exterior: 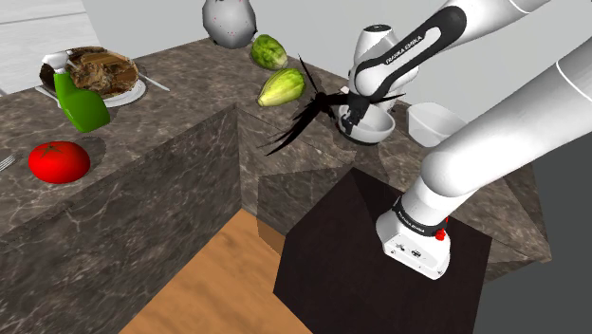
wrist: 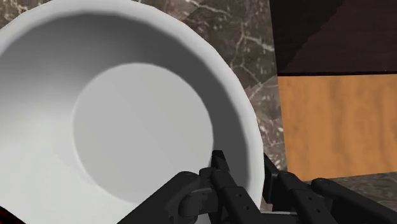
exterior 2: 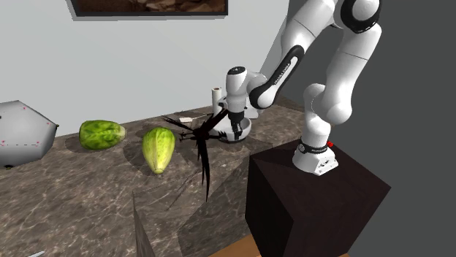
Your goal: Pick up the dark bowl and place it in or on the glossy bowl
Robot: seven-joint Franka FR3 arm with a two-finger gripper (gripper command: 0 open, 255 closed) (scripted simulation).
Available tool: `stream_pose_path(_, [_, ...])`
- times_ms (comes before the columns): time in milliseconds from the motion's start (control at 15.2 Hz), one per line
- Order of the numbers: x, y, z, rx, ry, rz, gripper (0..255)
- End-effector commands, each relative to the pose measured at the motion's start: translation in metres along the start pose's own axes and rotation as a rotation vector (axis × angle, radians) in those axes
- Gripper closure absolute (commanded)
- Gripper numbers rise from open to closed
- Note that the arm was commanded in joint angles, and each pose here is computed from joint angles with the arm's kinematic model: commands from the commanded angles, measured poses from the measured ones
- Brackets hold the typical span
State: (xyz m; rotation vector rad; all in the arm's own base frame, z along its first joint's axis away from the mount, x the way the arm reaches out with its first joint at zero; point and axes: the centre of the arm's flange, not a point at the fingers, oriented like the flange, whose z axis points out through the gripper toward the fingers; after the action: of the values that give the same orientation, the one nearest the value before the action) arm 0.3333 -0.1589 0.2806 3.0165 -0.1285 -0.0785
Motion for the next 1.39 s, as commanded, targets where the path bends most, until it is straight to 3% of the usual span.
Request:
stream_pose_path(0, [-0.001, 0.002, -0.01, 0.0, 0.001, 0.0, 255])
stream_pose_path(1320, [-0.006, 0.015, -0.115, 0.0, 0.001, 0.0, 255])
